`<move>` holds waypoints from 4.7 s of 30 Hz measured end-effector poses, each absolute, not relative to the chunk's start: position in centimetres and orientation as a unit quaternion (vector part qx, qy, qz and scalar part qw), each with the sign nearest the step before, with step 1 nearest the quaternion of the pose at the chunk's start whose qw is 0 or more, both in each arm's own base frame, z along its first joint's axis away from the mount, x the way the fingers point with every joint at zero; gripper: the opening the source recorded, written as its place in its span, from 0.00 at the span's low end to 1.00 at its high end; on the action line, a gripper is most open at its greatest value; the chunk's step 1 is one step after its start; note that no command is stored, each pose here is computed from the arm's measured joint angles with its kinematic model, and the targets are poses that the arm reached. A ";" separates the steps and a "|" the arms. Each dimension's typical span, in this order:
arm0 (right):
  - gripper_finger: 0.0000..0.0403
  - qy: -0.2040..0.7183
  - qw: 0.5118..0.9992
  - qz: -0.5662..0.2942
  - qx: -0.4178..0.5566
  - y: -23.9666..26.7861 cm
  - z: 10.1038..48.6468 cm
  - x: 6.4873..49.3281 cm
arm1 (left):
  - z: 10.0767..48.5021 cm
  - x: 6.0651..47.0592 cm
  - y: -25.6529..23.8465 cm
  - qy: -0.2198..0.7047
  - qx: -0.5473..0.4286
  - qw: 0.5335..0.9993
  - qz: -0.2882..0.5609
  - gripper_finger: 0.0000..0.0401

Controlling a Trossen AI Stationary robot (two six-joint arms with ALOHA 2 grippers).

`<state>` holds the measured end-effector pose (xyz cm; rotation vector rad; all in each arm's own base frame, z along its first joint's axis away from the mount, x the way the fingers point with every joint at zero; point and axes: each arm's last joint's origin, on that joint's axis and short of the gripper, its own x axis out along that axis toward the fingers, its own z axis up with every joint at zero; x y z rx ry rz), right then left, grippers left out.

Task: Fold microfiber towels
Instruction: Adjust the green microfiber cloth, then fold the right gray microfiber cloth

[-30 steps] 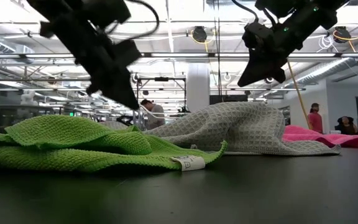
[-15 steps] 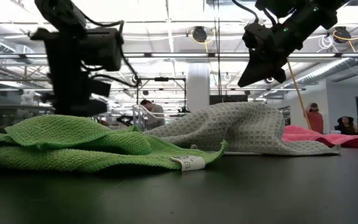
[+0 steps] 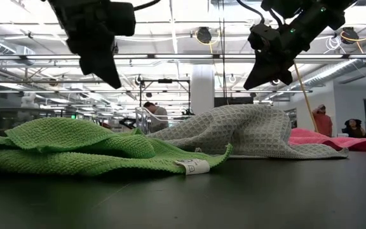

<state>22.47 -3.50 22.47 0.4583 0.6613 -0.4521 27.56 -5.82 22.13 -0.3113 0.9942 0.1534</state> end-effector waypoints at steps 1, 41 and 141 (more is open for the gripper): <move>0.00 0.319 0.896 -0.217 0.219 -3.5 22.5 22.5 | 21.5 27.8 -6.5 0.482 -0.145 0.862 0.064 0.00; 0.00 0.443 0.860 -0.075 0.243 -1.8 21.2 21.3 | 24.6 29.6 -11.2 0.547 -0.115 0.811 0.172 0.00; 0.00 0.028 0.899 -0.056 0.433 -1.4 21.7 18.1 | 21.0 37.7 -6.2 0.461 0.128 0.875 0.080 0.08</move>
